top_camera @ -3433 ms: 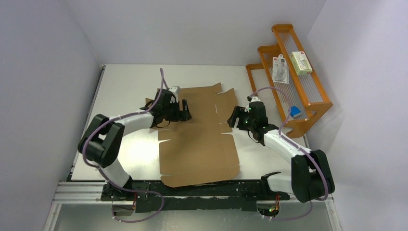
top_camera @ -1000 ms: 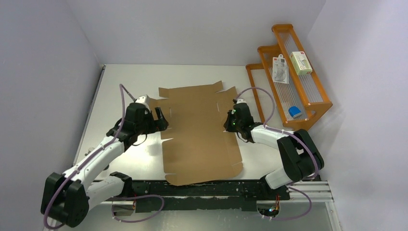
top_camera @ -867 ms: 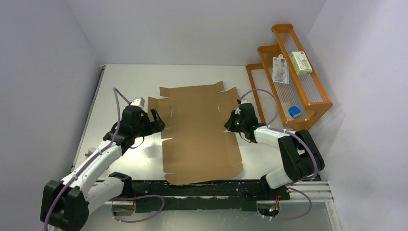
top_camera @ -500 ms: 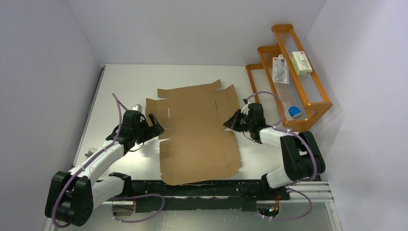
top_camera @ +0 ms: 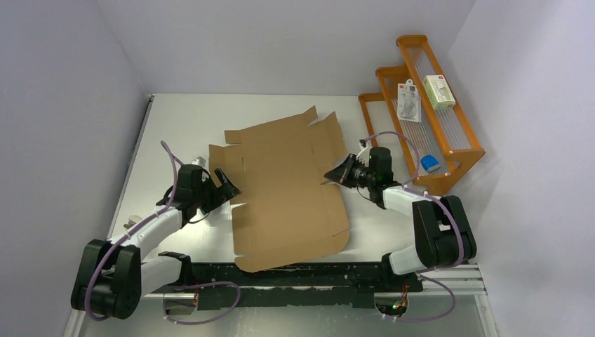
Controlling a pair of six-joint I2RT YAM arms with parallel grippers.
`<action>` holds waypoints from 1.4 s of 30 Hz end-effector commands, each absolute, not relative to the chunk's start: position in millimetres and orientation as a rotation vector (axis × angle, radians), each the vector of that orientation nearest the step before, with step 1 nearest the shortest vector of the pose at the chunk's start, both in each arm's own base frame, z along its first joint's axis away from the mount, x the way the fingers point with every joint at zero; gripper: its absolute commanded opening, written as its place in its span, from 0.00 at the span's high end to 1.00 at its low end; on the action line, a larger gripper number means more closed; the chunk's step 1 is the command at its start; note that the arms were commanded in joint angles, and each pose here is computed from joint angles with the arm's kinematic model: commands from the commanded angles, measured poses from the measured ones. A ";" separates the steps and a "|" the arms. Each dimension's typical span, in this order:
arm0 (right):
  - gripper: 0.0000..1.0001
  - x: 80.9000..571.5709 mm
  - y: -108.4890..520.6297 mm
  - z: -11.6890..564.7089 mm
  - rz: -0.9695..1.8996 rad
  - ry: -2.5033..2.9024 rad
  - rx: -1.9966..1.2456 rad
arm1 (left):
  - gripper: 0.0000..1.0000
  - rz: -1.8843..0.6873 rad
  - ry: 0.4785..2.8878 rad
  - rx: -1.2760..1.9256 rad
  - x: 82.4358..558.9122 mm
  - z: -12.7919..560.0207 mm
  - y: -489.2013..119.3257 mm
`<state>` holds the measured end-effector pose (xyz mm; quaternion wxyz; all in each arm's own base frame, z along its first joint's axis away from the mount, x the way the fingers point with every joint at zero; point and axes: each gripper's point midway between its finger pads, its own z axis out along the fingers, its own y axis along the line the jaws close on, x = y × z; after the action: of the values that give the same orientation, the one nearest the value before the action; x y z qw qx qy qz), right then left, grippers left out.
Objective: Fold the paper box
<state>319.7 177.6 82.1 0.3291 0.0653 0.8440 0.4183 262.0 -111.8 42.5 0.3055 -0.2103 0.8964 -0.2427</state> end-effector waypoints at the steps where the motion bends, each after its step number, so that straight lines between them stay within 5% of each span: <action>1: 1.00 322.7 183.0 116.6 1.219 2.103 0.156 | 0.04 -0.707 2.328 -0.580 267.3 46.0 -113.5; 8: 1.00 328.2 172.7 121.1 1.162 2.109 0.175 | 0.06 -0.748 2.320 -0.589 268.7 39.4 -114.9; 21: 0.68 327.1 148.3 68.2 0.930 2.212 0.223 | 0.10 -0.644 2.286 -0.574 289.9 36.9 -102.6; 33: 0.42 328.3 141.1 83.8 0.696 2.170 0.120 | 0.22 -0.586 2.221 -0.578 331.4 36.2 -97.4; 42: 0.36 322.8 186.4 107.9 0.642 2.103 -0.121 | 0.58 -0.601 2.225 -0.554 348.6 27.8 -102.8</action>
<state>316.3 175.3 95.0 0.4242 -0.0098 0.8600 0.2836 335.4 -105.1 25.7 0.3611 -0.2239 0.8734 -0.2380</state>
